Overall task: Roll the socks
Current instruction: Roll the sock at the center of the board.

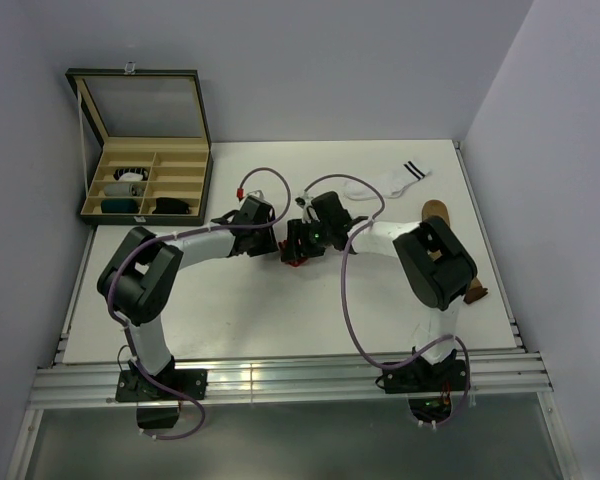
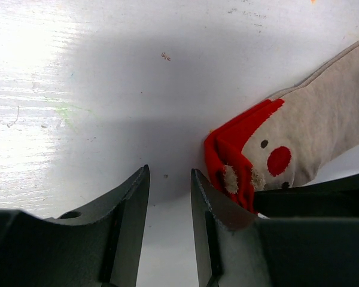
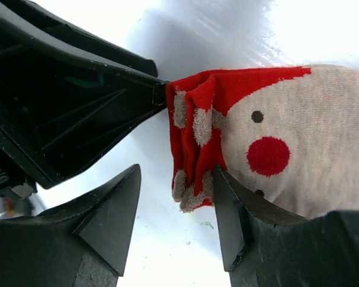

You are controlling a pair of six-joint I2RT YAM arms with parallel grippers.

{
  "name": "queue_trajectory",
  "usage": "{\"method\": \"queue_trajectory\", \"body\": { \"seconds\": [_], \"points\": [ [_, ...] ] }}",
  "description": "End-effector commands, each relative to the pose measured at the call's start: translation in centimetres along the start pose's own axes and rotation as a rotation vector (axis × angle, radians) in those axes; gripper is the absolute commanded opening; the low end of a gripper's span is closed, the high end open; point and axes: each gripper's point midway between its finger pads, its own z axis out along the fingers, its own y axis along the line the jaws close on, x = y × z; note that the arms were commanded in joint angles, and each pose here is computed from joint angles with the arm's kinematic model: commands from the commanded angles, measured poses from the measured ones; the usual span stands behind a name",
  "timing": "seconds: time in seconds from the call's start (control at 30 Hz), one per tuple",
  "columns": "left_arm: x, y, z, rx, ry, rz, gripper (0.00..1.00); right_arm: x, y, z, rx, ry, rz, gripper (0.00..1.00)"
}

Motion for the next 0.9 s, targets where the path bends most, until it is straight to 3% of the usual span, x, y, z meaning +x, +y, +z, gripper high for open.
{"method": "queue_trajectory", "body": {
  "seconds": [0.0, 0.4, 0.57, 0.73, 0.87],
  "points": [
    [1.3, 0.4, 0.0, -0.025, 0.061, -0.006, 0.4, -1.1, -0.8, -0.7, 0.138, -0.077, -0.107, 0.59],
    [0.5, -0.5, -0.9, 0.01, 0.029, -0.044, 0.39, 0.9, -3.1, 0.6, 0.422, -0.079, -0.269, 0.42],
    [-0.5, -0.3, -2.2, 0.01, -0.019, -0.065, 0.39, 1.4, -3.9, 0.7, 0.527, -0.079, -0.317, 0.24],
    [-0.8, 0.3, -3.7, 0.008, -0.058, -0.074, 0.41, 1.5, -1.3, 0.8, 0.382, -0.056, -0.3, 0.05],
    [-1.0, 0.1, -5.6, 0.053, -0.087, -0.071, 0.42, 1.4, 2.1, 0.5, 0.146, -0.02, -0.236, 0.0]
  ]
}}
